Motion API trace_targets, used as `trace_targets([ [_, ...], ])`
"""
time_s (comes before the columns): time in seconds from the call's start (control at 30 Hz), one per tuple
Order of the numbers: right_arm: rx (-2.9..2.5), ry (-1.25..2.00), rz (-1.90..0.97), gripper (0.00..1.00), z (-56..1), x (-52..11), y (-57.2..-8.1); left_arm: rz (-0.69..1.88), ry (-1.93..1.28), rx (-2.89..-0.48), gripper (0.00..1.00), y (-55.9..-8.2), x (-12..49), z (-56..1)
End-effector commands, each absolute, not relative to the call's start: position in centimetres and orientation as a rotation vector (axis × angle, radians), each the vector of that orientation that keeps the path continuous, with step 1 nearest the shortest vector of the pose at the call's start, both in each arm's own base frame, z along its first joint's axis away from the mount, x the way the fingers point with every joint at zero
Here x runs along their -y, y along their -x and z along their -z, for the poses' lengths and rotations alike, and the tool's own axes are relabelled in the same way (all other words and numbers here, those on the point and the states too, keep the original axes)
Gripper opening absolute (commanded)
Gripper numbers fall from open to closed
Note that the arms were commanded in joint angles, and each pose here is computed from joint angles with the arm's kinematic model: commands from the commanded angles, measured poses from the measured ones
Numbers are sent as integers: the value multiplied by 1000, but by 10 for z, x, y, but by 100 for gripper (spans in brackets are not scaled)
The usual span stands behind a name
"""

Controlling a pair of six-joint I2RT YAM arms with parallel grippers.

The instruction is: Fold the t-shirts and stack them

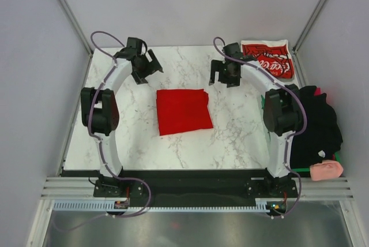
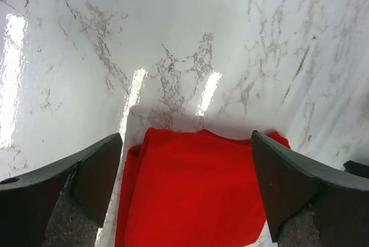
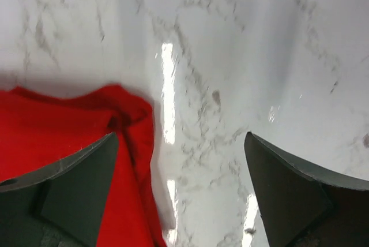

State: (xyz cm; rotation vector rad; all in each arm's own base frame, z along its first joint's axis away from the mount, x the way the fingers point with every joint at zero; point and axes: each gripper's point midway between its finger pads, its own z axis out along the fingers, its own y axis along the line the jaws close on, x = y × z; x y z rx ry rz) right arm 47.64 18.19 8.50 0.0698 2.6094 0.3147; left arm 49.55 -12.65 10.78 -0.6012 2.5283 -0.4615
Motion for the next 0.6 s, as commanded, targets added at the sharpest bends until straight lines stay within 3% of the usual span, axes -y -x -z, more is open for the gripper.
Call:
trace_targets([
  [0.0,-2482,119,-652,98,-122,-227,-453,530,480,-2492,100,-471,134,-161],
  [0.27,-2572,143,-900,98,-68,-253,-426,580,396,-2471,97,-368,124,-191],
  [0.57,-2666,87,-867,93,-14,-252,-430,606,338,-2441,97,-273,111,-188],
])
